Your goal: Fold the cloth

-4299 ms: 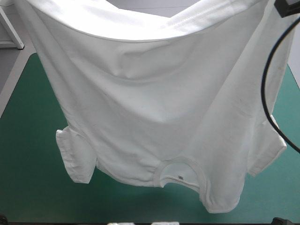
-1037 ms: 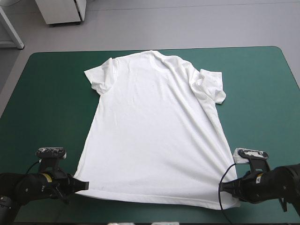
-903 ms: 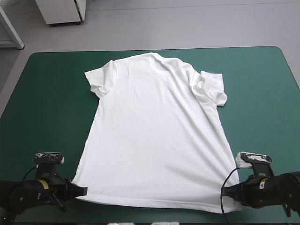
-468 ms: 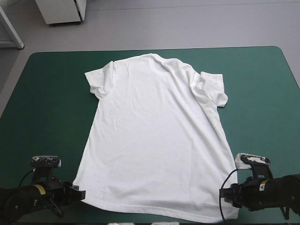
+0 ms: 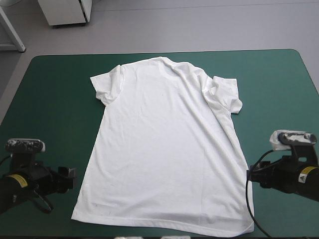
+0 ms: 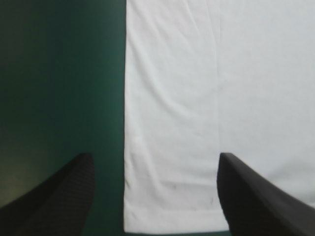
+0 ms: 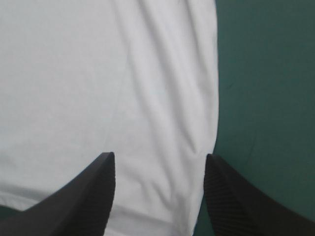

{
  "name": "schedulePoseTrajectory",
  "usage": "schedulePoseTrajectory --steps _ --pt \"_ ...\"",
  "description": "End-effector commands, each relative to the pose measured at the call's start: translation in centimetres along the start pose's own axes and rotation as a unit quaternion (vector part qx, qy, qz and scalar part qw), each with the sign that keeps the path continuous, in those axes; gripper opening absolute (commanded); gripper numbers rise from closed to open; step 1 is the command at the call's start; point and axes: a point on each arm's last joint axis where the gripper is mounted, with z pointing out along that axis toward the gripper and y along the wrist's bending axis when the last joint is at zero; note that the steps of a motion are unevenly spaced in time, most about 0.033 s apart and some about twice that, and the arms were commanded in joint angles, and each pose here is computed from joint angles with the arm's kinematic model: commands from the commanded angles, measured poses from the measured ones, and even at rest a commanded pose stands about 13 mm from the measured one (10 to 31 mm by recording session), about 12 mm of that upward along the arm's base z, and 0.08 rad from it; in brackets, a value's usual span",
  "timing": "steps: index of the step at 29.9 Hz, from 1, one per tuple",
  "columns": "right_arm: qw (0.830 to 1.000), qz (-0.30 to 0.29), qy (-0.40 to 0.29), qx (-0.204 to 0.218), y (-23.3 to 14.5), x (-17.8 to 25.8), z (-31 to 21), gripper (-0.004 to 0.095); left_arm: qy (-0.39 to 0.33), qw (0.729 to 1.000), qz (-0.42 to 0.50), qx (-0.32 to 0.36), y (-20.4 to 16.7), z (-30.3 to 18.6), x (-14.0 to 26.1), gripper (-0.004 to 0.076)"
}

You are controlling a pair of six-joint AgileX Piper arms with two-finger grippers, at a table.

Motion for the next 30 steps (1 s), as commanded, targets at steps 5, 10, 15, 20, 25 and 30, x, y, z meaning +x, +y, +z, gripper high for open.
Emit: schedulePoseTrajectory --steps 5,10,15,20,25,30 --pt "0.996 -0.017 -0.088 0.012 1.5 -5.9 -4.1 0.0507 -0.027 0.999 0.038 -0.024 -0.5 0.1 -8.7 0.0493" --pt "0.996 -0.037 -0.08 0.029 1.9 -8.9 -3.0 0.0507 -0.003 0.999 0.047 -0.027 -0.8 3.2 -13.1 0.0493" --pt "0.997 -0.042 -0.048 0.033 2.1 -10.9 -0.7 0.0486 0.045 0.996 0.052 -0.049 -0.4 7.8 -16.3 0.0493" --pt "0.998 -0.046 -0.02 0.039 2.0 -11.7 1.3 0.0486 0.08 0.994 0.05 -0.049 -0.4 12.0 -18.9 0.0493" --pt "0.998 -0.051 -0.01 0.041 1.9 -12.4 2.7 0.0486 0.13 0.989 0.049 -0.055 -0.1 16.3 -20.1 0.0493" --pt "0.998 -0.052 -0.022 0.04 1.9 -13.1 3.5 0.0486 0.147 0.986 0.047 -0.056 0.1 20.0 -20.6 0.0493"
